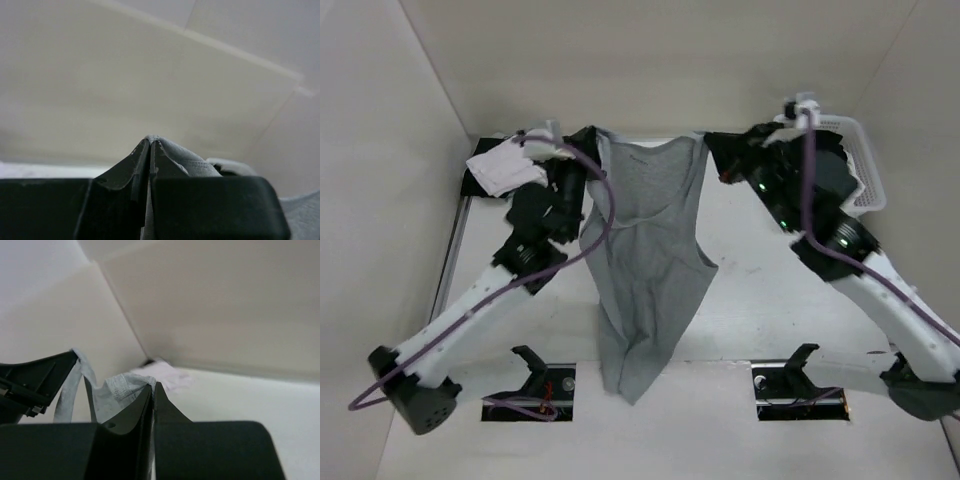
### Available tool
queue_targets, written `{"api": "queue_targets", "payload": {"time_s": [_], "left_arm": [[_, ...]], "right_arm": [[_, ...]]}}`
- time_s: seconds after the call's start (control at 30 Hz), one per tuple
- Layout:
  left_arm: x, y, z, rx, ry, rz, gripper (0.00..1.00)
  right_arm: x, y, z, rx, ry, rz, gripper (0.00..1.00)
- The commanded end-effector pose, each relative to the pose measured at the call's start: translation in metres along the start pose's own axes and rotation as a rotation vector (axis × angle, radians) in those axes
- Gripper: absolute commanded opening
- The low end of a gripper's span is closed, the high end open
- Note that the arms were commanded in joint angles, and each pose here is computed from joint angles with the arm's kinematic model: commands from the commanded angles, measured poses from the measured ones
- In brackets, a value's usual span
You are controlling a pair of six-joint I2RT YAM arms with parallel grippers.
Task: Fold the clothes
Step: Flatten the tank top out
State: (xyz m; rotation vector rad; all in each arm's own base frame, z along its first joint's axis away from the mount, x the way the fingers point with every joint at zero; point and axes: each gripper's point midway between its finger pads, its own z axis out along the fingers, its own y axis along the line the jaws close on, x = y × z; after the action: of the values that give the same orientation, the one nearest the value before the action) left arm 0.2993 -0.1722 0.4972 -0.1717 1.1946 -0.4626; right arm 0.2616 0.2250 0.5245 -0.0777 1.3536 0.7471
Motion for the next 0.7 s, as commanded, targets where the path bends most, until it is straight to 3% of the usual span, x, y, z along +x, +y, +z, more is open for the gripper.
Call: {"api": "queue_targets", "payload": {"time_s": [0.0, 0.2, 0.27, 0.3, 0.37, 0.47, 0.5, 0.53, 0.63, 0.67], "left_arm": [[0.111, 0.047, 0.04, -0.059, 0.223, -0.109, 0.01], [0.189, 0.152, 0.15, -0.254, 0.306, -0.067, 0.08], [0.21, 0.181, 0.189, -0.299, 0.335, -0.075, 0.18], [0.218, 0.189, 0.202, -0.31, 0.359, -0.07, 0.29], [0.227, 0.194, 0.208, -0.325, 0.419, -0.058, 0.47], [0.245, 0.176, 0.166, -0.32, 0.495, -0.024, 0.48], [0.256, 0.167, 0.143, -0.317, 0.513, -0.017, 0.46], [0.266, 0.159, 0.118, -0.321, 0.522, -0.007, 0.44], [0.299, 0.129, 0.04, -0.293, 0.599, 0.054, 0.28], [0.311, 0.11, 0.011, -0.249, 0.649, 0.089, 0.22]], "right_arm": [[0.048, -0.044, 0.054, -0.011, 0.1, 0.074, 0.03], [0.135, -0.173, 0.171, 0.171, 0.272, 0.102, 0.06], [0.142, -0.224, 0.209, 0.26, 0.263, 0.124, 0.16], [0.143, -0.242, 0.219, 0.299, 0.271, 0.135, 0.23], [0.144, -0.256, 0.221, 0.343, 0.287, 0.145, 0.48], [0.16, -0.257, 0.192, 0.371, 0.318, 0.142, 0.58], [0.173, -0.249, 0.179, 0.361, 0.328, 0.15, 0.58], [0.192, -0.24, 0.165, 0.347, 0.34, 0.156, 0.5], [0.247, -0.216, 0.114, 0.345, 0.378, 0.226, 0.08], [0.263, -0.208, 0.097, 0.346, 0.402, 0.242, 0.02]]}}
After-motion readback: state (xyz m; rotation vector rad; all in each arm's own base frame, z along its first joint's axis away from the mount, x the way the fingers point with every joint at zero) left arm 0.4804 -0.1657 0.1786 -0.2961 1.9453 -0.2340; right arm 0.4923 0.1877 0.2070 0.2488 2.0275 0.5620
